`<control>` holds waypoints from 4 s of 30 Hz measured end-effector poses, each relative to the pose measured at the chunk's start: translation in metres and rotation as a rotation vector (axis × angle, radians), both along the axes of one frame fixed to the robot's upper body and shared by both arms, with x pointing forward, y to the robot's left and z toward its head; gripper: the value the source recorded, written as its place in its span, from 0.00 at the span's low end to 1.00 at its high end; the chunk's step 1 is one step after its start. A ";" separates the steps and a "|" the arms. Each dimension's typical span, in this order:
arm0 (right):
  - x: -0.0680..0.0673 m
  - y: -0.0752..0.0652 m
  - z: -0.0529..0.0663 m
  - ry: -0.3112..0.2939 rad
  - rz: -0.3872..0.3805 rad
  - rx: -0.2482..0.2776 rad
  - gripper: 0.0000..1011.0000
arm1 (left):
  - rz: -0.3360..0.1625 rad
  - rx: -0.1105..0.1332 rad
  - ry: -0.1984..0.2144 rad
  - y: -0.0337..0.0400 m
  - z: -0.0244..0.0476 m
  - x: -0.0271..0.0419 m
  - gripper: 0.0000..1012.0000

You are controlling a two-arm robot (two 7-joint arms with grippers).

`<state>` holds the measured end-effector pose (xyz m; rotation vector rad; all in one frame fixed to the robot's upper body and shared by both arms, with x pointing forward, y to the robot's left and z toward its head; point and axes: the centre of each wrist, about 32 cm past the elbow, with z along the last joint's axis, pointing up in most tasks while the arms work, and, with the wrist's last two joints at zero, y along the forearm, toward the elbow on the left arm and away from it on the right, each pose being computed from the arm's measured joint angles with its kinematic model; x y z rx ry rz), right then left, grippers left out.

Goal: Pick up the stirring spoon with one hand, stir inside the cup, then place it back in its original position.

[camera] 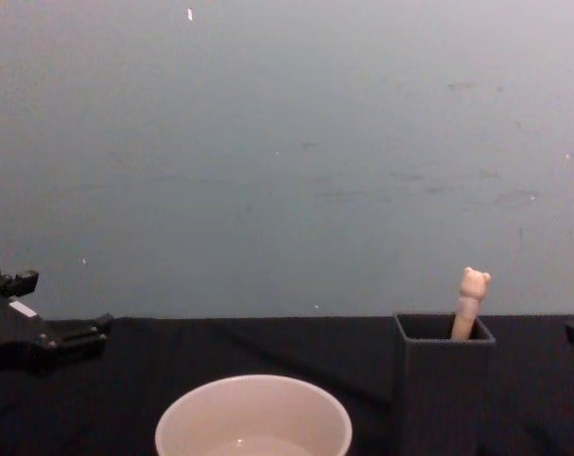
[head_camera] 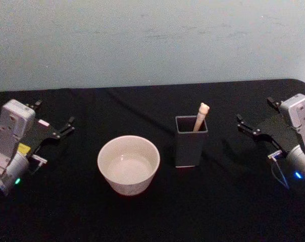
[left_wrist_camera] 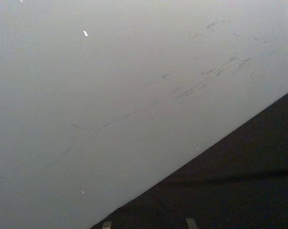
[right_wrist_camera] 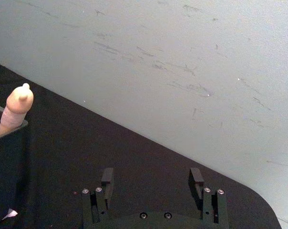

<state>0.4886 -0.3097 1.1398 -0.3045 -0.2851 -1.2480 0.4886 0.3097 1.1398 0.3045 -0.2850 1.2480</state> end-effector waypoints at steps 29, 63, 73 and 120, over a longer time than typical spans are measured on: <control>0.000 0.000 0.000 0.000 0.000 0.000 0.99 | 0.000 0.000 0.000 0.0000 0.0000 0.0000 0.99; -0.007 0.000 0.010 0.017 0.047 0.074 0.99 | 0.000 0.000 0.000 0.0000 0.0000 0.0000 0.99; -0.024 0.000 0.033 0.143 0.227 0.296 0.99 | 0.000 0.000 0.000 0.0000 0.0000 0.0000 0.99; 0.026 0.045 0.029 0.225 0.333 0.394 0.89 | 0.000 0.000 0.000 0.0000 0.0000 0.0000 0.99</control>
